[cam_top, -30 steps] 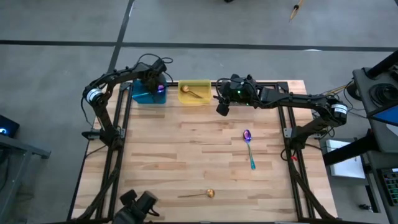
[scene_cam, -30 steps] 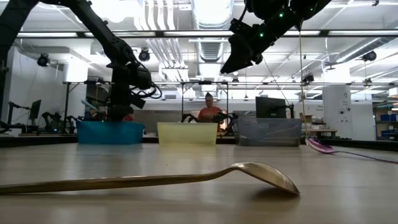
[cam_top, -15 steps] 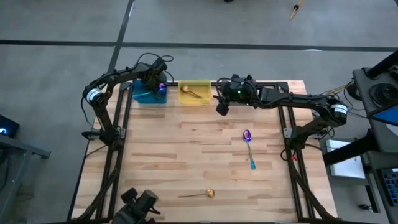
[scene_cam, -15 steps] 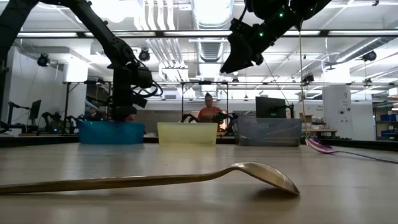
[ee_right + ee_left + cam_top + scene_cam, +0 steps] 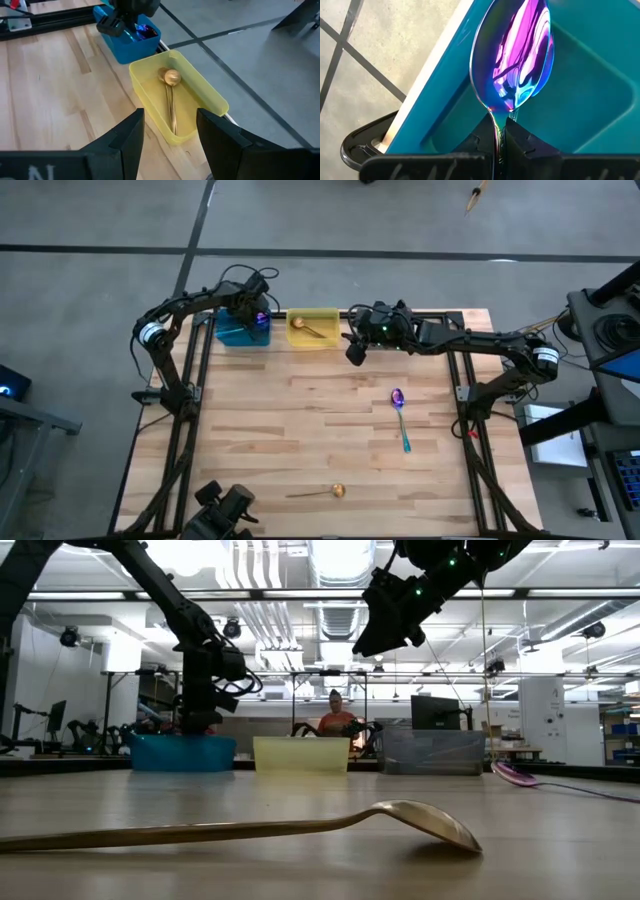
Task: Sort silverware by color (type)
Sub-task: Put the blue spoon into the blue bin
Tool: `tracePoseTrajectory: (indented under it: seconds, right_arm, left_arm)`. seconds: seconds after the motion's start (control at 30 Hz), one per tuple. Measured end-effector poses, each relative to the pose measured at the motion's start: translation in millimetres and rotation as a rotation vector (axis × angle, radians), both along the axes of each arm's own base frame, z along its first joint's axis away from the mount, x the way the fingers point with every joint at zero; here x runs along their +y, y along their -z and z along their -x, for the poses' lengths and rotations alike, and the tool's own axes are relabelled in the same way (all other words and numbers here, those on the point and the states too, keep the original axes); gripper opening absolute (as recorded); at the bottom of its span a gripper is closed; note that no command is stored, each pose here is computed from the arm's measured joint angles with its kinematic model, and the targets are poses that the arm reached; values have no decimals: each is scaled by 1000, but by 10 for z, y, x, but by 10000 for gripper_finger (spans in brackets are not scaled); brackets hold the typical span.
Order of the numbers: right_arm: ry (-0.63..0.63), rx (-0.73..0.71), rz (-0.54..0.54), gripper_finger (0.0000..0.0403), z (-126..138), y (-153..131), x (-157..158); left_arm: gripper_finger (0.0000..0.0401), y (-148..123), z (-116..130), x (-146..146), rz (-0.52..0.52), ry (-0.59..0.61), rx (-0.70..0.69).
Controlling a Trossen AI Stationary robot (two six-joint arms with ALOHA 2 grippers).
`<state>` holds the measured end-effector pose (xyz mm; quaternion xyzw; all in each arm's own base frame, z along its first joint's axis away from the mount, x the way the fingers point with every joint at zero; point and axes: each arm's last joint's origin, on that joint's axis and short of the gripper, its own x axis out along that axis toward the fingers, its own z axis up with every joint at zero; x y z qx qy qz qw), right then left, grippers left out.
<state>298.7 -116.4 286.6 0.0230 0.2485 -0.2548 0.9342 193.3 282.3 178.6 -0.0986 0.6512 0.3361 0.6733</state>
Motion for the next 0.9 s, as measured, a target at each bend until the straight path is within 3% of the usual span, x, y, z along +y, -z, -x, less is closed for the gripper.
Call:
tracePoseTrajectory:
  seconds: [0.53, 0.9]
  right_arm:
    - [0, -1, 1, 171, 1, -5, 0]
    - [-1, 2, 0, 171, 2, -3, 1]
  left_arm:
    - [1, 10, 2, -2, -1, -3, -1]
    - [43, 6, -7, 10, -16, -25, -18]
